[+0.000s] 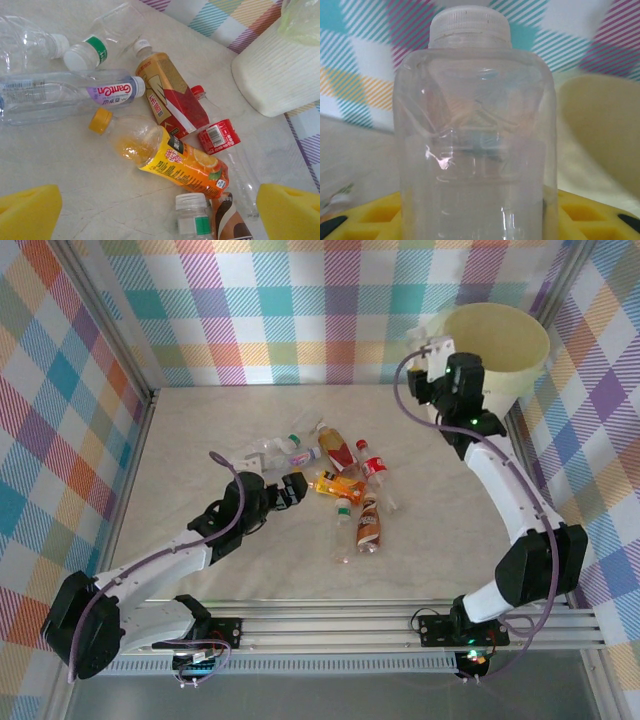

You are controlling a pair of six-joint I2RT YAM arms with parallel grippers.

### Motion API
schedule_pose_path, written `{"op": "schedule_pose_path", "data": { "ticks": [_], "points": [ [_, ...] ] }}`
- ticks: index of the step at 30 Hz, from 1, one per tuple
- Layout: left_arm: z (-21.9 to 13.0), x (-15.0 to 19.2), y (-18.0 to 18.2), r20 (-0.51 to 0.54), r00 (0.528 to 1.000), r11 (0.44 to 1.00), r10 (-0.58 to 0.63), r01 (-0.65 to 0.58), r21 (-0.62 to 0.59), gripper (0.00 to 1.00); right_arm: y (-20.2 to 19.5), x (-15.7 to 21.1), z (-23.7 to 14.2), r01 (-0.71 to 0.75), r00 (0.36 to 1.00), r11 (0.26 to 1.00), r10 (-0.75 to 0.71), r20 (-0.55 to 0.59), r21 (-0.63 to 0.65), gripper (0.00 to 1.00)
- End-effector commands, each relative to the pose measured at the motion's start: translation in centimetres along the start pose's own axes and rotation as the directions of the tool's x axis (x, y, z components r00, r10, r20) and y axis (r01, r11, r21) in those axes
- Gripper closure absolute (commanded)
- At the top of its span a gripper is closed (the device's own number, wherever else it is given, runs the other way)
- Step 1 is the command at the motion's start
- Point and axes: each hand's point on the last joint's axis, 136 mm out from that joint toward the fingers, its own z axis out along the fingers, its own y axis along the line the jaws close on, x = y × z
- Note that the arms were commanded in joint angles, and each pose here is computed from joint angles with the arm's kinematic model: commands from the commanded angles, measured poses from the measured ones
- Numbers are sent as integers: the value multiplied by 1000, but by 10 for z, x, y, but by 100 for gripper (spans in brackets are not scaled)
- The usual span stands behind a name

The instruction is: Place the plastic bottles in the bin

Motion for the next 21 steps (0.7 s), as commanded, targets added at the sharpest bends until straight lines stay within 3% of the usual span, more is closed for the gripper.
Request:
{"op": "schedule_pose_path", "data": {
  "ticks": [1,9,17,21],
  "points": [
    [-2,-11,-15,25,1000,1000,-3,3,31,1,-56,-49,-5,-25,995,989,10,103,149,54],
    [-5,-13,-15,46,999,1000,-9,8,29,2,-143,-74,9,-74,994,941,43,101,330,54],
    [-5,-12,-13,46,999,1000,-8,7,22,1,-173,-40,44,-43,999,889,38,19,455,52],
    [-5,-11,-12,45,999,1000,-2,1,16,1,-179,-36,48,-83,996,862,61,60,499,53]
  ]
}}
